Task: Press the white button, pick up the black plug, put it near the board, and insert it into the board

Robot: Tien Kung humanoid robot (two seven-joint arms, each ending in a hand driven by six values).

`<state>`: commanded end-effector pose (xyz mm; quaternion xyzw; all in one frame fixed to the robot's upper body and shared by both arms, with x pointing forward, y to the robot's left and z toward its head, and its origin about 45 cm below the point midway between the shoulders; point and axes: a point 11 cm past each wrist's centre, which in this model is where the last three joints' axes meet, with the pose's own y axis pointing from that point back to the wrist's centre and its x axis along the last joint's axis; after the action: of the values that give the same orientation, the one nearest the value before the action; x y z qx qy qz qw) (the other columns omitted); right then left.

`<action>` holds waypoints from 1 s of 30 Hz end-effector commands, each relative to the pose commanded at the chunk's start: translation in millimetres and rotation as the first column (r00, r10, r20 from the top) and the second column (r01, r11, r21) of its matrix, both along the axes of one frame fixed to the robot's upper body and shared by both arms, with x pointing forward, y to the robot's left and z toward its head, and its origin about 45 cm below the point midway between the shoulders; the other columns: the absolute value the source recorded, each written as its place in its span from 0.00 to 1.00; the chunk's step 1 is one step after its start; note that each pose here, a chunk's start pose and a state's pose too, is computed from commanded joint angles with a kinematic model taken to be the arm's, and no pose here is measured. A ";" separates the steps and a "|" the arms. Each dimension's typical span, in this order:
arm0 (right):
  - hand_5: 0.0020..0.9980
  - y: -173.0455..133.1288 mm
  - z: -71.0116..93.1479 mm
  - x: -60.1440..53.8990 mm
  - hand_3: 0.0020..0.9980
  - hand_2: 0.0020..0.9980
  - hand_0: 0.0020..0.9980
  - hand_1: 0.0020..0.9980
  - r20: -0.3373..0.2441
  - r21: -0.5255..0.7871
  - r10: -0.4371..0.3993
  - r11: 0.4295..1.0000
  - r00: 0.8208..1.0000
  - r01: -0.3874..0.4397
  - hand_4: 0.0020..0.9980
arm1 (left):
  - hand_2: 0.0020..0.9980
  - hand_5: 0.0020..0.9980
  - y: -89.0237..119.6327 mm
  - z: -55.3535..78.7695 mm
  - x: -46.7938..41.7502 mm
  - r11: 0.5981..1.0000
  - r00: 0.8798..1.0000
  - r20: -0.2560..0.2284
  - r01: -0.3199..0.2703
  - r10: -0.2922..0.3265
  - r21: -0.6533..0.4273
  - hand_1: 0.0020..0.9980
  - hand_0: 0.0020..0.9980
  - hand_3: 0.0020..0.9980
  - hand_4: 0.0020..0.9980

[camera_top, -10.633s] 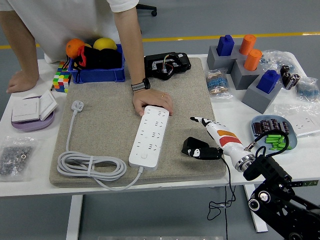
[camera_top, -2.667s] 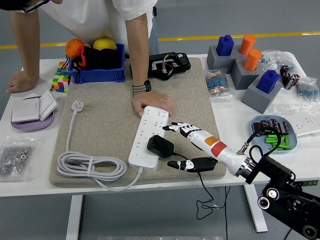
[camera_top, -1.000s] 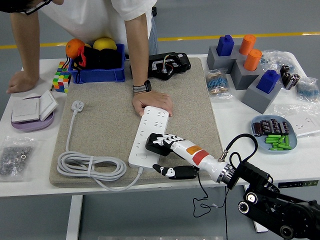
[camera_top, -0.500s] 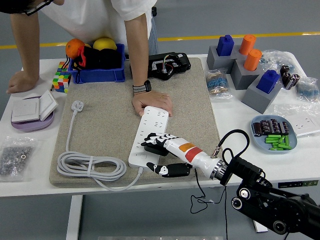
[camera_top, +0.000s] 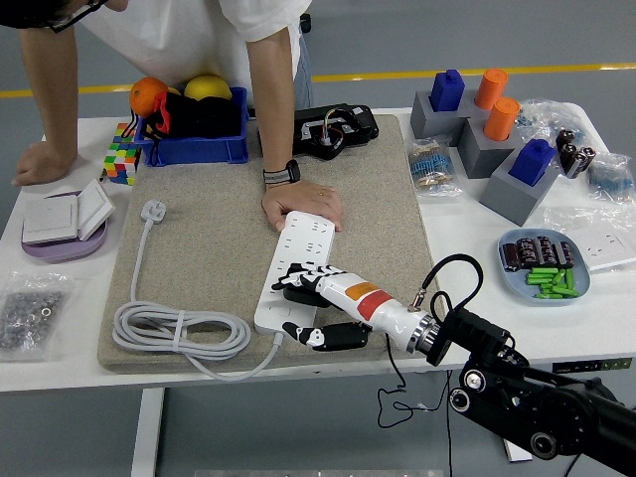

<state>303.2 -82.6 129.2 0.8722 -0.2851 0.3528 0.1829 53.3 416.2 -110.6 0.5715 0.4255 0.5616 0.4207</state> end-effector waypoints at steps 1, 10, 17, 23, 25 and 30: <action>0.68 -0.9 -0.8 0.6 0.85 0.88 1.00 0.91 -0.005 -0.003 -0.005 1.000 1.000 0.005 0.69 | 0.64 0.37 0.0 0.0 0.3 1.000 1.000 0.002 0.000 0.000 0.000 0.63 0.63 0.69 0.59; 0.67 2.6 12.7 2.0 0.85 0.87 1.00 0.91 0.023 0.023 0.000 1.000 1.000 0.000 0.70 | 0.64 0.37 -0.8 -0.3 -0.4 1.000 1.000 0.000 -0.001 0.001 -0.001 0.63 0.63 0.69 0.59; 0.67 11.0 50.1 6.9 0.84 0.87 1.00 0.91 0.111 0.092 0.008 0.996 0.994 -0.019 0.70 | 0.64 0.37 -0.5 -0.1 0.4 1.000 1.000 0.002 -0.001 0.001 0.000 0.63 0.63 0.69 0.59; 0.67 10.7 77.8 10.6 0.84 0.87 1.00 0.91 0.177 0.139 -0.011 0.990 0.984 -0.014 0.70 | 0.64 0.37 -1.1 -0.4 -0.3 1.000 1.000 0.000 -0.001 0.001 -0.002 0.63 0.63 0.69 0.59; 0.67 7.2 86.5 13.6 0.84 0.87 1.00 0.91 0.199 0.151 -0.031 0.988 0.980 0.001 0.70 | 0.64 0.37 -1.5 -0.5 0.1 1.000 1.000 0.001 -0.001 0.001 -0.002 0.63 0.63 0.69 0.59; 0.65 -9.7 109.4 24.5 0.82 0.86 0.99 0.89 0.254 0.185 -0.118 0.980 0.960 0.071 0.74 | 0.64 0.37 -1.7 -0.5 0.5 1.000 1.000 0.002 -0.001 0.001 -0.003 0.63 0.63 0.69 0.59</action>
<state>327.6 -92.2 238.6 0.8154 -0.3782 0.4302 0.0832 53.8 414.5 -111.1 0.5700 0.4262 0.5619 0.4216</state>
